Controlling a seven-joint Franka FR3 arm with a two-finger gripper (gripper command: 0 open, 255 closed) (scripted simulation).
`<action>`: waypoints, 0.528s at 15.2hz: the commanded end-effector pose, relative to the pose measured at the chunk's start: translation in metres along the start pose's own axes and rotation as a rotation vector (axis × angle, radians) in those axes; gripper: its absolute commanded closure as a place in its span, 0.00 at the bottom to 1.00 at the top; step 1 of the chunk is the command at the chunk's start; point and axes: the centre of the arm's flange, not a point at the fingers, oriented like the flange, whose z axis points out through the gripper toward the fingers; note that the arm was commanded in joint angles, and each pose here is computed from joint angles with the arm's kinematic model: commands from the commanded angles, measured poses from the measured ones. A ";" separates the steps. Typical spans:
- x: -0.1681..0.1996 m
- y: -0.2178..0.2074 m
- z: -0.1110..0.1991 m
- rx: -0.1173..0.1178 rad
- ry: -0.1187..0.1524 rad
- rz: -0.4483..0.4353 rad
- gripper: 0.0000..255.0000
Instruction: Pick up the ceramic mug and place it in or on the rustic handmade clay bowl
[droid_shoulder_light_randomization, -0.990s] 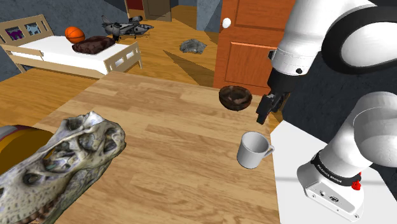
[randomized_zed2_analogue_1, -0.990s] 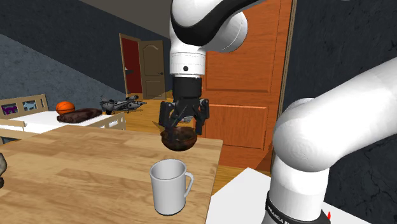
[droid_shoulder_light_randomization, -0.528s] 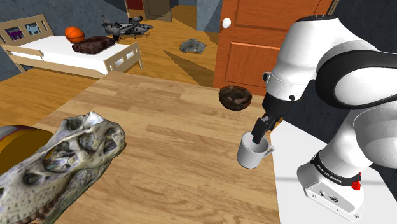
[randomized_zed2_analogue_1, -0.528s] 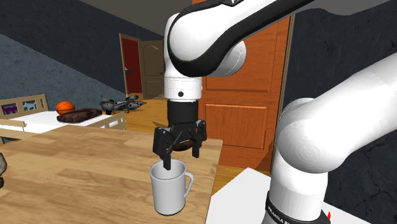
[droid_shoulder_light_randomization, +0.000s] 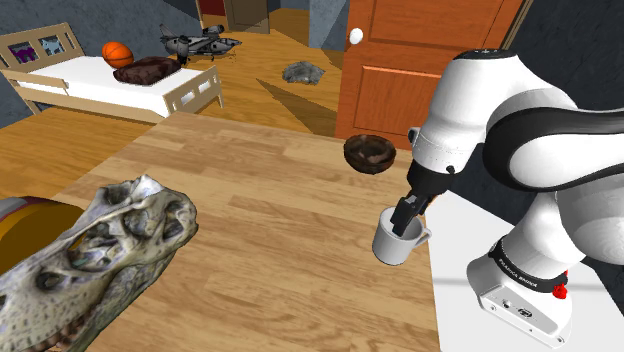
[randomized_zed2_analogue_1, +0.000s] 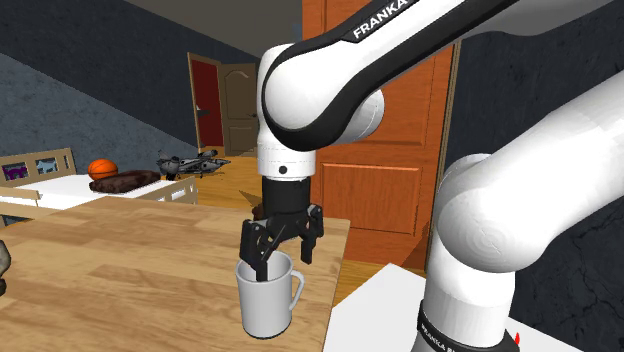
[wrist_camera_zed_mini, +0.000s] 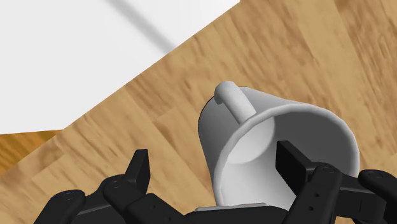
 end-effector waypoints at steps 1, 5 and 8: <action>0.000 0.000 0.000 0.000 0.000 0.000 0.00; 0.000 0.000 0.000 0.000 0.000 0.000 1.00; 0.000 0.000 0.000 0.000 0.000 0.000 1.00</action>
